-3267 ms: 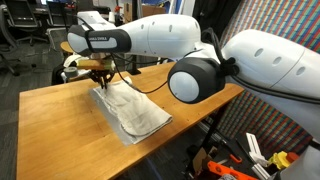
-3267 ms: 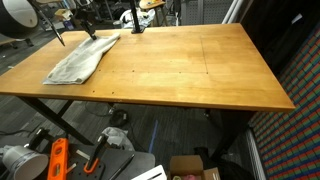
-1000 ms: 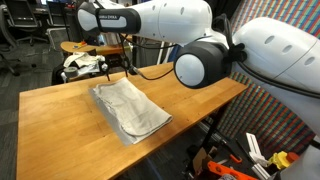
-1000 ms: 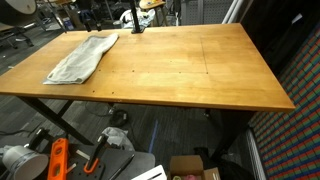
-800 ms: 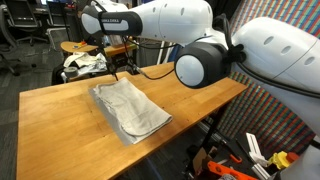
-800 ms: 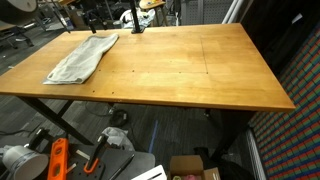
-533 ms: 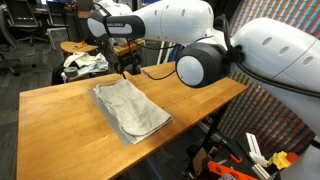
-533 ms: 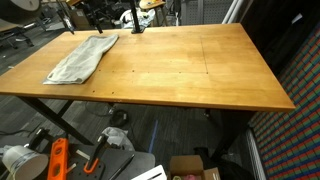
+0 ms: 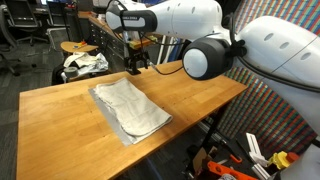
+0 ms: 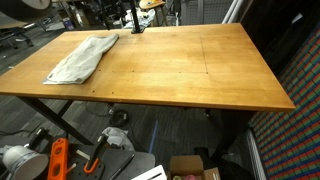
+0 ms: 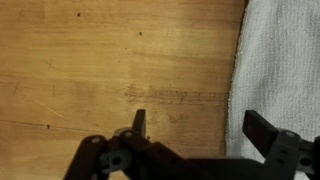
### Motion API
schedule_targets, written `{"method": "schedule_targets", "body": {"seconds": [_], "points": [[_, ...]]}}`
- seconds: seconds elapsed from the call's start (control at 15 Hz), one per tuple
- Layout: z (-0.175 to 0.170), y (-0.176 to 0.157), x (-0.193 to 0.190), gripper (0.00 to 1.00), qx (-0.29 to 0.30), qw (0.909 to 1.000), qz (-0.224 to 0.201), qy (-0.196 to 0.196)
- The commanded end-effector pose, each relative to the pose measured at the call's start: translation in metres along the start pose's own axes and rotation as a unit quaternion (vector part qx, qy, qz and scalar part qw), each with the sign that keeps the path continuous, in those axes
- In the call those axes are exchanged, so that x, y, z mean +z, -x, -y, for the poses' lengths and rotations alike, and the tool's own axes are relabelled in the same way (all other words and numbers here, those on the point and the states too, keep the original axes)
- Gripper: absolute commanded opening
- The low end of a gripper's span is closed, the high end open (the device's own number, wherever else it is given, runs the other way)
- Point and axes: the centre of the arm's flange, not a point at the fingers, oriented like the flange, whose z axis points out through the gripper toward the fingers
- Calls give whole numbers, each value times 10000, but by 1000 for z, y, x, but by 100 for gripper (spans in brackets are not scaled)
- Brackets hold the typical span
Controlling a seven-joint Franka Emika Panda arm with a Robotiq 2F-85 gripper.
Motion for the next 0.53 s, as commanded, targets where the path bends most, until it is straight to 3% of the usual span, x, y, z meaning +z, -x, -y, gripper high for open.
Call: {"method": "schedule_targets", "body": {"seconds": [0.0,0.13,0.47], "points": [[-20,38,-8,100,-114,9978,-224,-620],[-24,42,-13,100,-224,9967,-273,-735],[-12,59,-27,100,-610,9954,-444,-595]]}}
